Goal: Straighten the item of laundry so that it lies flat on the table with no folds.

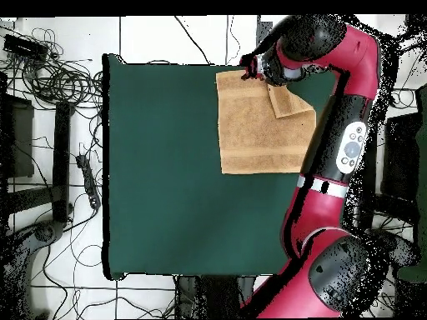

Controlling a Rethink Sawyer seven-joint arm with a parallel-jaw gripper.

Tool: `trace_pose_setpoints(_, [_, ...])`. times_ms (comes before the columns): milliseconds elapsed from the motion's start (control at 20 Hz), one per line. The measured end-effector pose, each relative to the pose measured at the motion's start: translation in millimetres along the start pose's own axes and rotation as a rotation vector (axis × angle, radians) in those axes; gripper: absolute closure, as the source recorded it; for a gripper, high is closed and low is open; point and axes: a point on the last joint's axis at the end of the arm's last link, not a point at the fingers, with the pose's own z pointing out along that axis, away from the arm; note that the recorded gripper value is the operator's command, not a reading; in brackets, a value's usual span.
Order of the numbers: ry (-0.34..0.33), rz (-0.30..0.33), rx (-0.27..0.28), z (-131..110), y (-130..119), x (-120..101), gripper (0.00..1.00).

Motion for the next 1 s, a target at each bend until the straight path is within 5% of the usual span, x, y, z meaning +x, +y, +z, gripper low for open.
trace_pose_setpoints(1000, [0.126,0.040,0.008,42,-66,54,0.00])
